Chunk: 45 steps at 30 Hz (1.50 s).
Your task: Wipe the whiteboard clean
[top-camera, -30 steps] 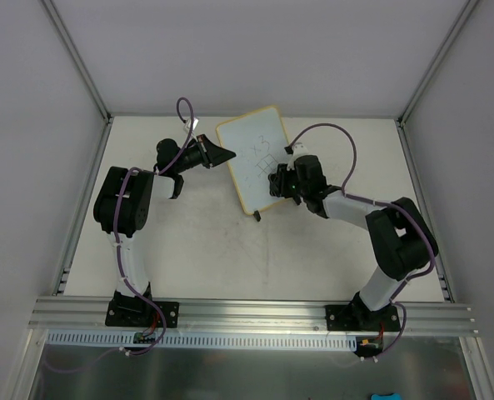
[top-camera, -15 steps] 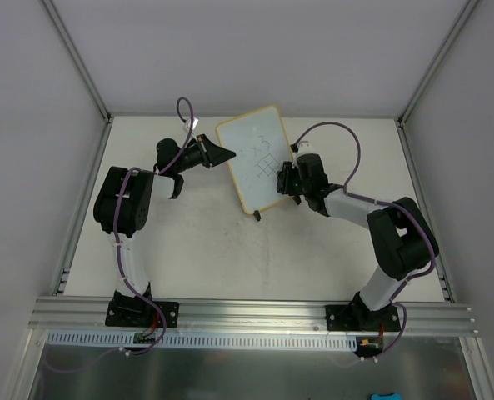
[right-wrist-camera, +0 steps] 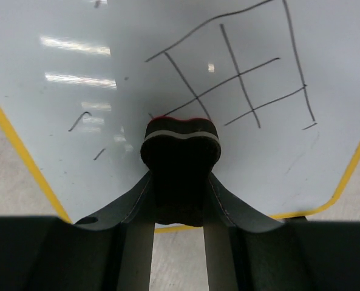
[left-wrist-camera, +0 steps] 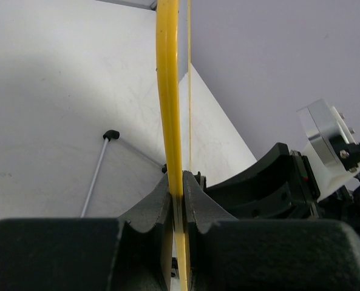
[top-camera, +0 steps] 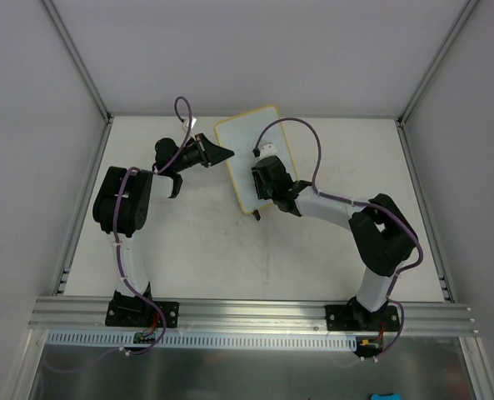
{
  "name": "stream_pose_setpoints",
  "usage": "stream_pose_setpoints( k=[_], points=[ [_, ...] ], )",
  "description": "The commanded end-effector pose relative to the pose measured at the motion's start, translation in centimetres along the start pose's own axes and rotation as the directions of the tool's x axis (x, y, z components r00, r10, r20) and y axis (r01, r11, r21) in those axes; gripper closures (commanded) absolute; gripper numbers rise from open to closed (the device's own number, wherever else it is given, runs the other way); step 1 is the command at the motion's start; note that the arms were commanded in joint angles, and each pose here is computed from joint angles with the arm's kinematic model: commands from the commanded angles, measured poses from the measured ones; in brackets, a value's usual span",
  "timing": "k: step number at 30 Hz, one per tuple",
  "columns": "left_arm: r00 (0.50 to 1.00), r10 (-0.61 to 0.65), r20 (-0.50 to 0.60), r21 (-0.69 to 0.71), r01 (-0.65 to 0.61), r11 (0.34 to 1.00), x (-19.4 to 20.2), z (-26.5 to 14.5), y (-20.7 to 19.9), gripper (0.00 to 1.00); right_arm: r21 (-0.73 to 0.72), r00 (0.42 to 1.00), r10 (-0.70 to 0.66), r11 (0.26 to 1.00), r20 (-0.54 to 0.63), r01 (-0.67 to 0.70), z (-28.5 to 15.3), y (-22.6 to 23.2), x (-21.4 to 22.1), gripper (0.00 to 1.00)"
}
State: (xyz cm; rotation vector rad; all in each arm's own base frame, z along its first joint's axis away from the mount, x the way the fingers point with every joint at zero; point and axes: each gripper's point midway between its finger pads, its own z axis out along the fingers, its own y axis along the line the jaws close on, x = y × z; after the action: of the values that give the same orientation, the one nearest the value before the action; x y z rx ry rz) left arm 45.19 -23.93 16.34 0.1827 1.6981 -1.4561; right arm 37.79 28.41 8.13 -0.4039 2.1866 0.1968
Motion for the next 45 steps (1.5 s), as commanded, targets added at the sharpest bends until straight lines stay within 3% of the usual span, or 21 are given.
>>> stream_pose_setpoints(
  k=[1, 10, 18, 23, 34, 45],
  points=[
    [0.991, 0.131, 0.005, 0.080, -0.131, 0.988, -0.8, 0.7, -2.4, 1.00, -0.207, 1.000, -0.021, 0.978, -0.012, 0.018, 0.1, 7.4, 0.4, 1.00],
    [0.992, 0.129, 0.002, 0.082, -0.129, 0.988, -0.5, 1.0, -2.4, 1.00, -0.288, 0.998, -0.063, 0.956, 0.010, 0.064, -0.3, 11.3, -0.7, 1.00],
    [0.991, 0.132, 0.004, 0.086, -0.132, 0.987, -0.5, 0.9, -2.7, 1.00, -0.246, 0.998, -0.067, 0.967, 0.013, 0.068, 0.3, 9.7, -1.3, 1.00],
    [0.990, 0.142, 0.000, 0.086, -0.141, 0.986, -0.4, 0.8, -2.9, 1.00, -0.217, 1.000, 0.027, 0.976, -0.014, -0.030, 1.3, 5.2, -1.7, 1.00],
    [0.990, 0.141, -0.003, 0.086, -0.140, 0.986, -0.3, 0.8, -2.8, 1.00, -0.007, 0.990, 0.141, 0.990, -0.017, -0.141, 1.7, -7.0, -1.0, 1.00],
    [0.989, 0.145, -0.007, 0.089, -0.144, 0.986, -0.2, 0.7, -2.8, 1.00, 0.061, 0.982, 0.188, 0.980, 0.002, -0.188, 1.8, -12.7, -1.7, 1.00]
  ],
)
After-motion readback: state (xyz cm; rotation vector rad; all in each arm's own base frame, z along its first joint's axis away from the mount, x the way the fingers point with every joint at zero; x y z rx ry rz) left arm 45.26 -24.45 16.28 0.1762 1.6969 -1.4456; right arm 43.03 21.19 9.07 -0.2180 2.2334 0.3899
